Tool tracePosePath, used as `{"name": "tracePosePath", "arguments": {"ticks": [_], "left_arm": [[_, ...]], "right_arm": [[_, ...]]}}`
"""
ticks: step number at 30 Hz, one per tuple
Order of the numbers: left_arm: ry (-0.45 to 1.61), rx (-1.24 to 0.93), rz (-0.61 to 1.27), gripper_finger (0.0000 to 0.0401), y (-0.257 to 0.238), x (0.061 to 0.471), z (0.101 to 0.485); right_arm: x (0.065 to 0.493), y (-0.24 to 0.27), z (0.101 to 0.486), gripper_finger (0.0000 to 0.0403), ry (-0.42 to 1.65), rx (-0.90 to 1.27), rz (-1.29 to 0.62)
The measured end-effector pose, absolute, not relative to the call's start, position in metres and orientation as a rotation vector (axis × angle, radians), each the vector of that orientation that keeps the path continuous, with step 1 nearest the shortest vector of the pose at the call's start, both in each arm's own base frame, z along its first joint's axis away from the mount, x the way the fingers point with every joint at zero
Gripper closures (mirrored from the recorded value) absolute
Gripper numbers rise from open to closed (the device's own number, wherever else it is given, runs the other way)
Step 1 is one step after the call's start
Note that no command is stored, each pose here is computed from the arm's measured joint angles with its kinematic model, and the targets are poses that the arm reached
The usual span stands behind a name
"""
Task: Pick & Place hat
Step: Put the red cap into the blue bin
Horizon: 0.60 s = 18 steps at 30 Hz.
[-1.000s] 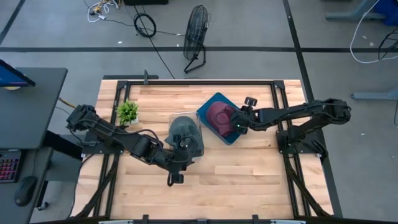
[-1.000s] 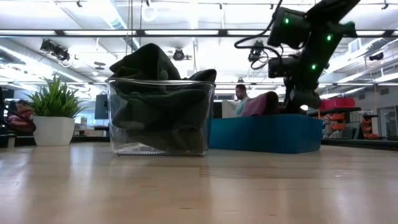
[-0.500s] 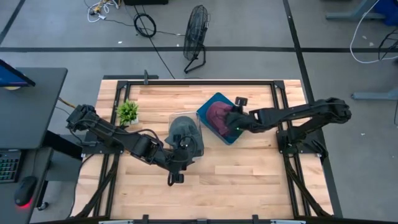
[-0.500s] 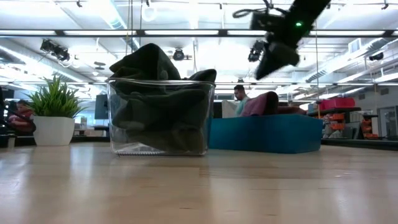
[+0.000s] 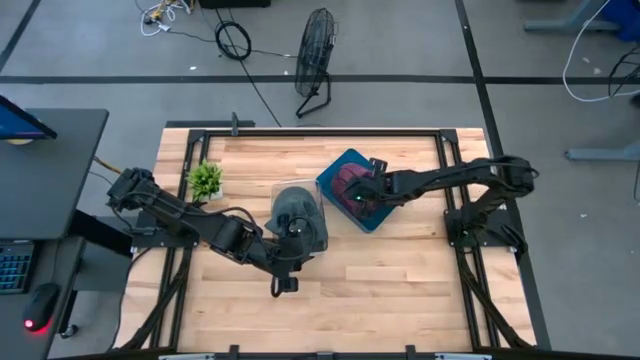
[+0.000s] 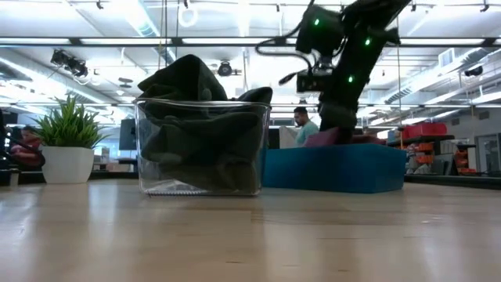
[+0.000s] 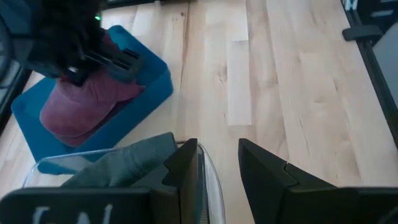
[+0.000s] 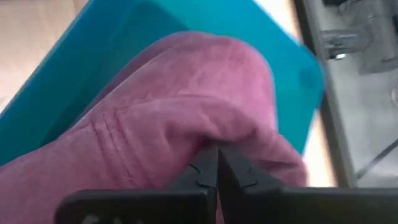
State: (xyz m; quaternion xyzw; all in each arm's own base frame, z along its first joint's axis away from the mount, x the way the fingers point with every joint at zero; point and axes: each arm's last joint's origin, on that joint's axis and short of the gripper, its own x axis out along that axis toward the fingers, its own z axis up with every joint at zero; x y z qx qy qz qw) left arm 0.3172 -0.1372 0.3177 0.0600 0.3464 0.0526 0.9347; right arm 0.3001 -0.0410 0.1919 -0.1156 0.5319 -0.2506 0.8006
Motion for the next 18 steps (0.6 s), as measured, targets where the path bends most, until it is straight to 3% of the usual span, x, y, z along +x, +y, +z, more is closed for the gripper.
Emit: {"name": "tracePosePath", "arguments": {"ticks": [10, 18], "left_arm": [[0.708, 0.111, 0.114, 0.0282, -0.137, 0.317, 0.318], [0.7, 0.128, 0.146, 0.0282, -0.136, 0.317, 0.318]], "right_arm": [[0.315, -0.041, 0.148, 0.0401, 1.252, -0.185, -0.484], [0.3, -0.03, 0.18, 0.0383, 1.209, -0.19, -0.471]]}}
